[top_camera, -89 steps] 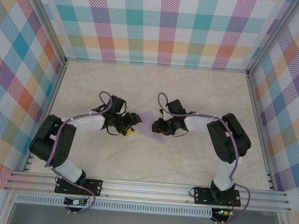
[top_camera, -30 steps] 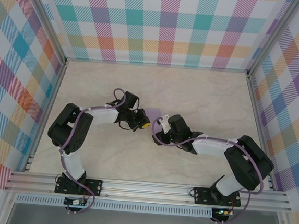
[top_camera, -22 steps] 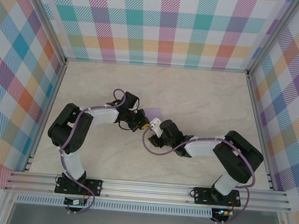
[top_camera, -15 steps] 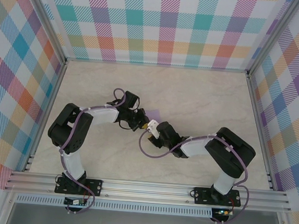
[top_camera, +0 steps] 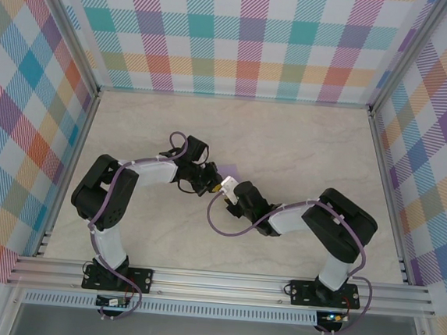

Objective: Fold a paper plane with a square sheet of paper (pick it up from the middle)
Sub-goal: Fold the wing for the fifth time at the center of the table.

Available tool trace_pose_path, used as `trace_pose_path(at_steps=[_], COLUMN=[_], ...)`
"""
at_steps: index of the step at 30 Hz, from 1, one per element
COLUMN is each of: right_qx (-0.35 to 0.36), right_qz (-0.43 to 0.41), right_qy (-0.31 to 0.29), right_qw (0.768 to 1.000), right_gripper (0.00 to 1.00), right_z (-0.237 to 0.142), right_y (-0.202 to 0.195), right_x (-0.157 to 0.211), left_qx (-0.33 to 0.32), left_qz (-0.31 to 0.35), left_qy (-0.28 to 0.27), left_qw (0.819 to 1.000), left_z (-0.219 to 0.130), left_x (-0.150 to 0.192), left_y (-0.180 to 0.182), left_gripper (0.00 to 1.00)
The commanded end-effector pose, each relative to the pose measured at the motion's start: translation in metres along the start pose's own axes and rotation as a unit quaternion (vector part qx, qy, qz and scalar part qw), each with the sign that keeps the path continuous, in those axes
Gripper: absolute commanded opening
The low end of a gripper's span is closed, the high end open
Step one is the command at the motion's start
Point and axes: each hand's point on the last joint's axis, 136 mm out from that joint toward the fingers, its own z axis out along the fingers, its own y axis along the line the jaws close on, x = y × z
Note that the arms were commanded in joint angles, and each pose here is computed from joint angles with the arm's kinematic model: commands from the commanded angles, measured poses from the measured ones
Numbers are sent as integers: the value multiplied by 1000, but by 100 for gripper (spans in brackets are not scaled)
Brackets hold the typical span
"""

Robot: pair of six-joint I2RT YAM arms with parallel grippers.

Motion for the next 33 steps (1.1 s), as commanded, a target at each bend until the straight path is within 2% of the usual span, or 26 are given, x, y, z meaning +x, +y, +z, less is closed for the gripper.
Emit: trace_pose_path(at_steps=[1, 4, 8, 13, 19, 28, 33], right_qx=[2, -3, -31, -85, -142, -230, -273], right_qz=[-1, 2, 22, 89, 190, 306, 362], right_qy=[-14, -10, -10, -15, -16, -25, -16], right_qw=[1000, 1000, 999, 992, 971, 924, 891], right_gripper=[21, 14, 6, 2, 0, 0, 0], right_z=[4, 3, 0, -7, -15, -25, -24], right_y=[0, 2, 8, 14, 14, 12, 16], right_x=[-9, -7, -8, -10, -12, -26, -28], left_qx=[11, 17, 23, 36, 53, 92, 117], left_qz=[9, 11, 10, 0, -2, 20, 33], left_qy=[-3, -2, -12, -39, -78, -91, -71], left_qw=[1000, 1000, 1000, 999, 996, 991, 990], left_z=[-10, -13, -24, -47, -78, -85, -71], left_x=[5, 5, -4, -22, -37, -28, -16], left_y=[-16, -21, -24, -18, -9, 0, 4], left_gripper=[0, 1, 11, 28, 41, 43, 38])
